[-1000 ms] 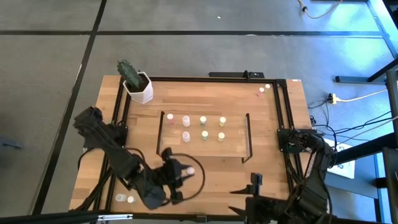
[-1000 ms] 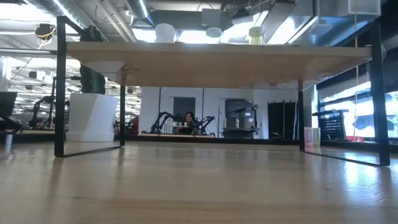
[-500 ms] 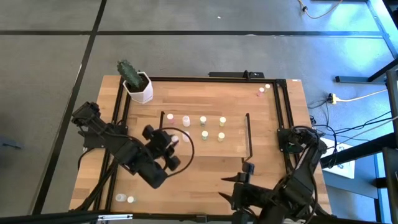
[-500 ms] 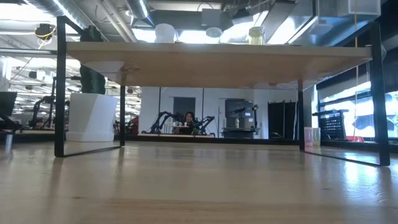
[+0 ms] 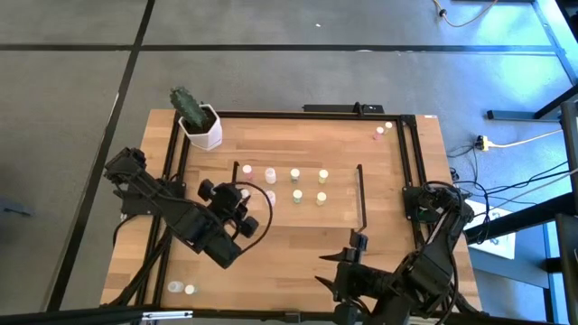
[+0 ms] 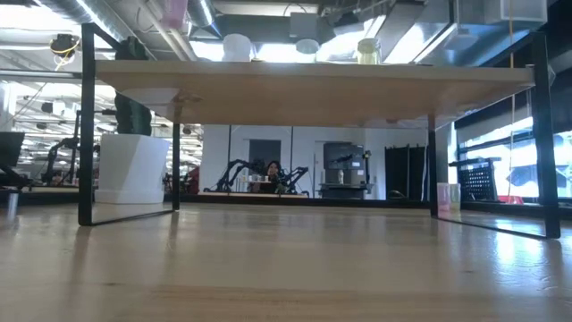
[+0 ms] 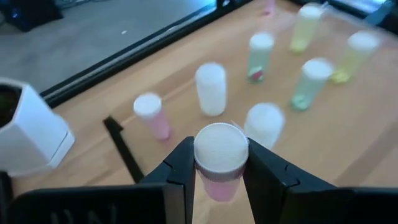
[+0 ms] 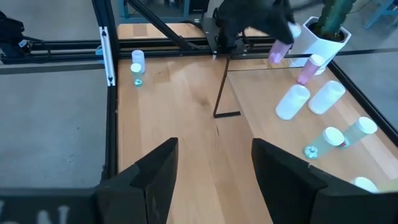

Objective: Pick and place medicine bottles onto shelf by color
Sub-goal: Put the bottom pink pill bottle on the shelf aligned with the other pink pill bottle, then put the blue pill bottle on the shelf aligned with the other blue pill bottles

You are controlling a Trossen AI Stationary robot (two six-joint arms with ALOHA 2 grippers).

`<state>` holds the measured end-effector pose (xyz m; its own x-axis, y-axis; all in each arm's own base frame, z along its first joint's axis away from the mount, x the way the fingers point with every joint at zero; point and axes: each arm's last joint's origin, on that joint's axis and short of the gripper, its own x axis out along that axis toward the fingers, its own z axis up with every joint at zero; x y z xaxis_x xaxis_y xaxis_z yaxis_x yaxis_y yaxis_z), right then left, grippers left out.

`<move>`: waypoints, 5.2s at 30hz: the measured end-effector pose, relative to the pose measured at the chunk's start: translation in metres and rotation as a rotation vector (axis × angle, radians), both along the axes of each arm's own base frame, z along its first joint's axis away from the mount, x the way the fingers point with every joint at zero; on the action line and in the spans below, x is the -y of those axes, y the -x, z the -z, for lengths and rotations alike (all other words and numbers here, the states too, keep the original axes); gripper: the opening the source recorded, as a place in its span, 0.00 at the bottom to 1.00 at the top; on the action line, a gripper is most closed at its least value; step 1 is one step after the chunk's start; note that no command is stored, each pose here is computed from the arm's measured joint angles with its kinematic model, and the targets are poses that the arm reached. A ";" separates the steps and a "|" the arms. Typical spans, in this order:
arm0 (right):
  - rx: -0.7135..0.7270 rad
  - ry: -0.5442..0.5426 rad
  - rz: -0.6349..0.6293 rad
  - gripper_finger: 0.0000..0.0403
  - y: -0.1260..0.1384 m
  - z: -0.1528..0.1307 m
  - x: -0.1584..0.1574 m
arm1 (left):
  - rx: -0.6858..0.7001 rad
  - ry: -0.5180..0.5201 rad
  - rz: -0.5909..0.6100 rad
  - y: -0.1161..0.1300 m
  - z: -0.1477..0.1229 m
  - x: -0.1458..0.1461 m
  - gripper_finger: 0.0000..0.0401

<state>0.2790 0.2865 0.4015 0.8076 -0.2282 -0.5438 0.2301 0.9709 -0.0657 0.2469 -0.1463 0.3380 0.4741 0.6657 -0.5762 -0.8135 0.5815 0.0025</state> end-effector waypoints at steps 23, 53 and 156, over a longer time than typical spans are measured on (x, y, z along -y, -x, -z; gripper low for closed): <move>0.004 -0.005 0.000 0.51 0.000 0.000 0.000 | -0.022 0.016 -0.019 -0.019 0.035 -0.012 0.23; 0.004 -0.005 0.000 0.51 0.000 0.000 0.000 | -0.061 0.030 -0.093 -0.017 0.036 -0.024 0.23; 0.007 -0.009 0.000 0.51 0.000 -0.001 0.000 | -0.168 0.251 0.572 0.059 -0.039 0.084 0.62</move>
